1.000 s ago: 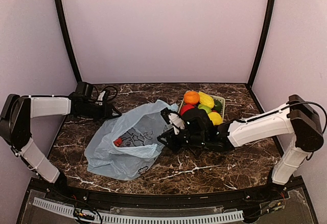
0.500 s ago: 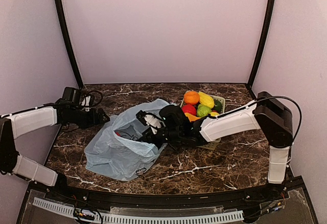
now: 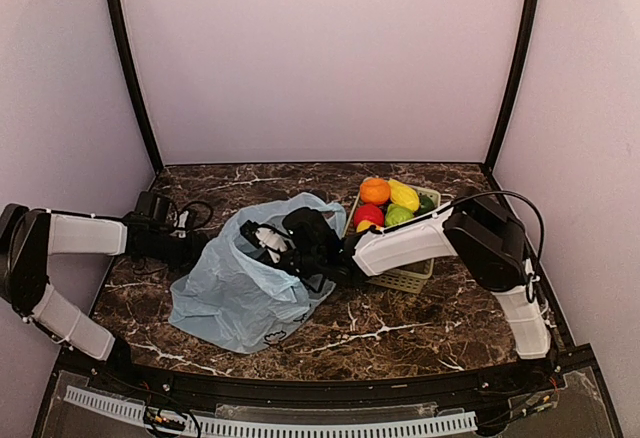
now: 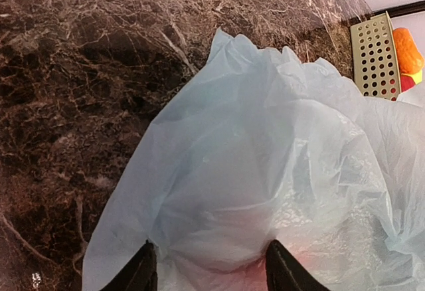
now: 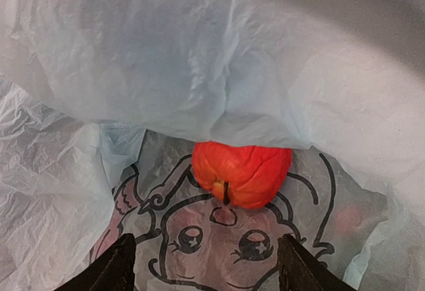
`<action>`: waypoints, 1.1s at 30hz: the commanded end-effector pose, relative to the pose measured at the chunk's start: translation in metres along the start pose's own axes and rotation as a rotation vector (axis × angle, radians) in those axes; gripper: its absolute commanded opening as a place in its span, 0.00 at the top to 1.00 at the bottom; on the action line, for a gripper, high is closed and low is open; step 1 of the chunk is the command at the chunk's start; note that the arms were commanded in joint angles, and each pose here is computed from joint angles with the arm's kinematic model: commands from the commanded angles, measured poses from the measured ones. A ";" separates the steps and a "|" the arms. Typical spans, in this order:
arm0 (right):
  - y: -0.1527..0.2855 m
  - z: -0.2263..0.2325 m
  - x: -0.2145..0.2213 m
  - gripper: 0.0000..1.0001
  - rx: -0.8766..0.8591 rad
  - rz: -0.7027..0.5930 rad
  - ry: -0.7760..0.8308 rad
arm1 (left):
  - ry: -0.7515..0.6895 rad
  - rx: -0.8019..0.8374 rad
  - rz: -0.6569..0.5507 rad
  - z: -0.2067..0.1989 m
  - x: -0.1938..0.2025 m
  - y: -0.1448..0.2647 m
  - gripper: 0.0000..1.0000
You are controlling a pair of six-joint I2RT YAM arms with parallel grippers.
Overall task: Untie the knot of the plastic bag and take out the fruit
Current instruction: Reach into the gripper in the takeout bag, then pick up the fake fruit from the takeout bag.
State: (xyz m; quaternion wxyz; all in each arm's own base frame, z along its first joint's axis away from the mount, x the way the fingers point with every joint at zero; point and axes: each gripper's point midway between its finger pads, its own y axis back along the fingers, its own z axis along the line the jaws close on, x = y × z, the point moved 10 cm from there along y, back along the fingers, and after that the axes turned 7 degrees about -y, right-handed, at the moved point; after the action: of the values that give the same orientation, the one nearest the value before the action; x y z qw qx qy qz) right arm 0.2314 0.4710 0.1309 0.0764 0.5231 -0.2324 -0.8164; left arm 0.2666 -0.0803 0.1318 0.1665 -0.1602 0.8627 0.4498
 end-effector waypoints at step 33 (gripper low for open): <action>-0.039 -0.019 0.009 0.50 -0.081 0.041 0.074 | -0.213 0.252 0.097 -0.057 0.006 -0.029 0.93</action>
State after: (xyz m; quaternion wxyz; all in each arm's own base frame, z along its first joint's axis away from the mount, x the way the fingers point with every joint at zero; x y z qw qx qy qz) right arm 0.2466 0.5003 0.0932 0.1357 0.5340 -0.2060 -0.8087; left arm 0.2599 -0.1433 0.1265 0.2266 -0.0422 0.9089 0.3476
